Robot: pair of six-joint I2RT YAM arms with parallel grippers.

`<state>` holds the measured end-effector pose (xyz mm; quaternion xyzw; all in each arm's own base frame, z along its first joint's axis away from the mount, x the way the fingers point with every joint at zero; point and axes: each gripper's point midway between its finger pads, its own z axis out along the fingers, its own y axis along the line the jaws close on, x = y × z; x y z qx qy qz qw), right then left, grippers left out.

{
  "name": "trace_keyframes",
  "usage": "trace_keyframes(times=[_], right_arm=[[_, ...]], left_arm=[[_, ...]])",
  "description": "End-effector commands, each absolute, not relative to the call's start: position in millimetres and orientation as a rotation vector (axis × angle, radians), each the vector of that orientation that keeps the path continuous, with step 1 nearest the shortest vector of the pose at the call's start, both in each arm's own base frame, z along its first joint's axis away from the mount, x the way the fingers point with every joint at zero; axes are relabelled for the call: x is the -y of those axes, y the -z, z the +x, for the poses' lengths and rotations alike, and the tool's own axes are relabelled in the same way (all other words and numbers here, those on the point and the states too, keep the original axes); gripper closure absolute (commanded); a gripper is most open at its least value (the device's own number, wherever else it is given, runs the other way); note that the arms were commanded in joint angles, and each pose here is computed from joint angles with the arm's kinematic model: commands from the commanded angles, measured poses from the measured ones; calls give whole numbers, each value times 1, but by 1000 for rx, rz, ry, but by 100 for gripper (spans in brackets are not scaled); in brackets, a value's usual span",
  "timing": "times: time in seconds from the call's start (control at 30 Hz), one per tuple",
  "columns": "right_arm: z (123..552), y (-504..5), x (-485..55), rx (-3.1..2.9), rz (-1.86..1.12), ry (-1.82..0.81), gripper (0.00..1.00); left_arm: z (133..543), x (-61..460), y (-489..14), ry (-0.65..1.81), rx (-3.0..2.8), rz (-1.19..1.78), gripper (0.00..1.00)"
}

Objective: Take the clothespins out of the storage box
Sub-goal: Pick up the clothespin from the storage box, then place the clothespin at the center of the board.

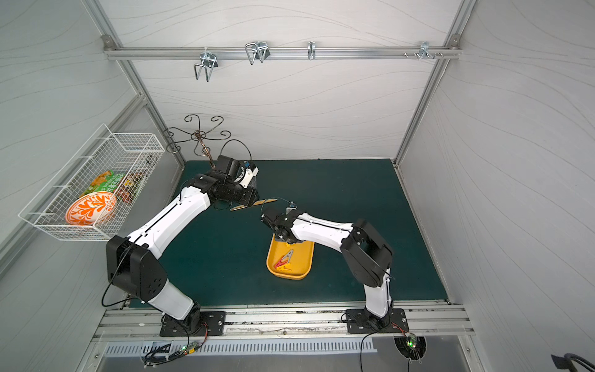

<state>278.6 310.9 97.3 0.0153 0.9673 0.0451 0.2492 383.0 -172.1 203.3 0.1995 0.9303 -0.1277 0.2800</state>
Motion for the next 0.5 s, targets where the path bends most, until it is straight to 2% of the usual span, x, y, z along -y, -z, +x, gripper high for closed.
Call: trace_keyframes(times=[0.0, 0.27, 0.47], right_arm=[[286, -137, -271, -2567, 79, -100, 100], [285, -166, -151, -2495, 315, -29, 100], [267, -130, -75, -2539, 513, 36, 100]], left_arm=[[384, 179, -222, 410, -2443, 535, 52], [374, 190, -222, 484, -2461, 584, 53], [361, 208, -217, 493, -2468, 694, 54]])
